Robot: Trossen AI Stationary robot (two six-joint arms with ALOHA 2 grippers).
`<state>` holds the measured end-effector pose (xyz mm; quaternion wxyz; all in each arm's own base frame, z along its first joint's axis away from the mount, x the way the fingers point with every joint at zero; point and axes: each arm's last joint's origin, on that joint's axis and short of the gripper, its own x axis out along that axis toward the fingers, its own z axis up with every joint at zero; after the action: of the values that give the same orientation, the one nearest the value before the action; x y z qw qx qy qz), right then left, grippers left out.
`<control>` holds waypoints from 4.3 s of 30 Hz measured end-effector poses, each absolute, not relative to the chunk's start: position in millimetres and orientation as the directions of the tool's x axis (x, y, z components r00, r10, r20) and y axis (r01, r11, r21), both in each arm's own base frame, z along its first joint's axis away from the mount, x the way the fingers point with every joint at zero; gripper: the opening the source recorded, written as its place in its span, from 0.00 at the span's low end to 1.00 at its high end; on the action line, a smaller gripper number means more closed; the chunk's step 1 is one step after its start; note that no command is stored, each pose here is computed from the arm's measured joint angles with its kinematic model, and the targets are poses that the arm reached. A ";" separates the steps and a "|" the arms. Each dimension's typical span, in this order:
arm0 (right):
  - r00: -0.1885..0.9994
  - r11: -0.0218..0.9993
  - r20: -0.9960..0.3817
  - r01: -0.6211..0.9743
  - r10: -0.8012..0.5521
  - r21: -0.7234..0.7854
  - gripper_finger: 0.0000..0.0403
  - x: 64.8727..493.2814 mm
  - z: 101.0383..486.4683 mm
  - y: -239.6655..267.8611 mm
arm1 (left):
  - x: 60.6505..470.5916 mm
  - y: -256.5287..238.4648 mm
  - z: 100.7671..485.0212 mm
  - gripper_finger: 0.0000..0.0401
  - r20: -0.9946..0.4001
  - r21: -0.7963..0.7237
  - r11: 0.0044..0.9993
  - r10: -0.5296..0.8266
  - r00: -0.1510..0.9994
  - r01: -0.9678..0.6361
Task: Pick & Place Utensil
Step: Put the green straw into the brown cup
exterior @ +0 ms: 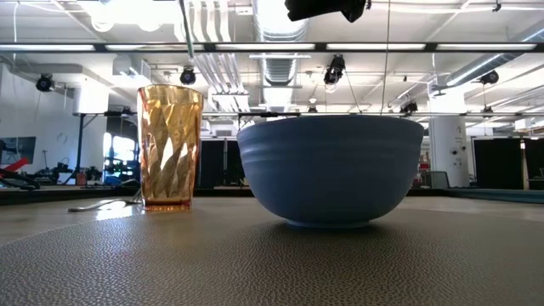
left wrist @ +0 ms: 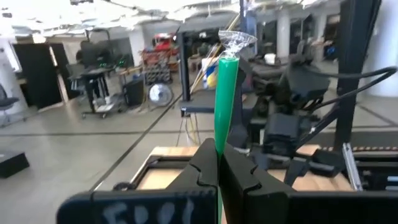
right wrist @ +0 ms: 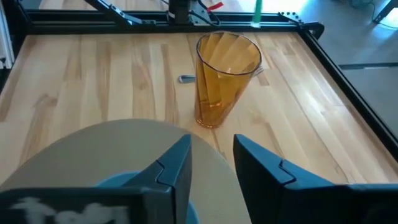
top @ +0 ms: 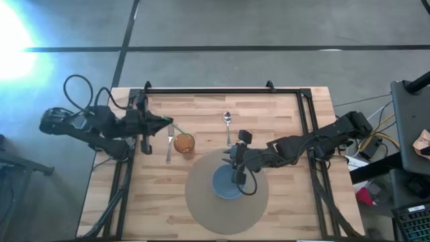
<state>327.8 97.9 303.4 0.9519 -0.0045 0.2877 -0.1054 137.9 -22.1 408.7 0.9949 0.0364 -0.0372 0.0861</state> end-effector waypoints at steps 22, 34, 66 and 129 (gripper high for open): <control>0.813 0.978 -0.546 0.198 -0.204 -0.071 0.19 327.9 303.5 97.7 | 155.3 -24.6 334.2 0.00 -0.123 -0.046 0.969 0.236 0.964 -0.243; 0.810 0.977 -0.549 0.201 -0.206 -0.070 0.17 329.0 301.7 98.2 | 163.0 -23.8 290.5 0.00 -0.122 -0.060 0.946 0.310 0.943 -0.318; 0.810 0.977 -0.550 0.201 -0.205 -0.068 0.17 329.0 301.5 98.3 | 162.4 -20.0 243.3 0.00 -0.152 -0.194 0.877 0.417 0.896 -0.440; 0.810 0.977 -0.550 0.201 -0.205 -0.068 0.17 329.1 301.4 98.3 | 155.0 -18.2 297.7 0.38 -0.235 -0.054 0.895 0.419 0.877 -0.442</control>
<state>329.1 98.3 301.4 0.9512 -0.0031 0.2895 -0.1066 155.0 -18.2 297.7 0.9673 -0.0529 0.1093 0.2227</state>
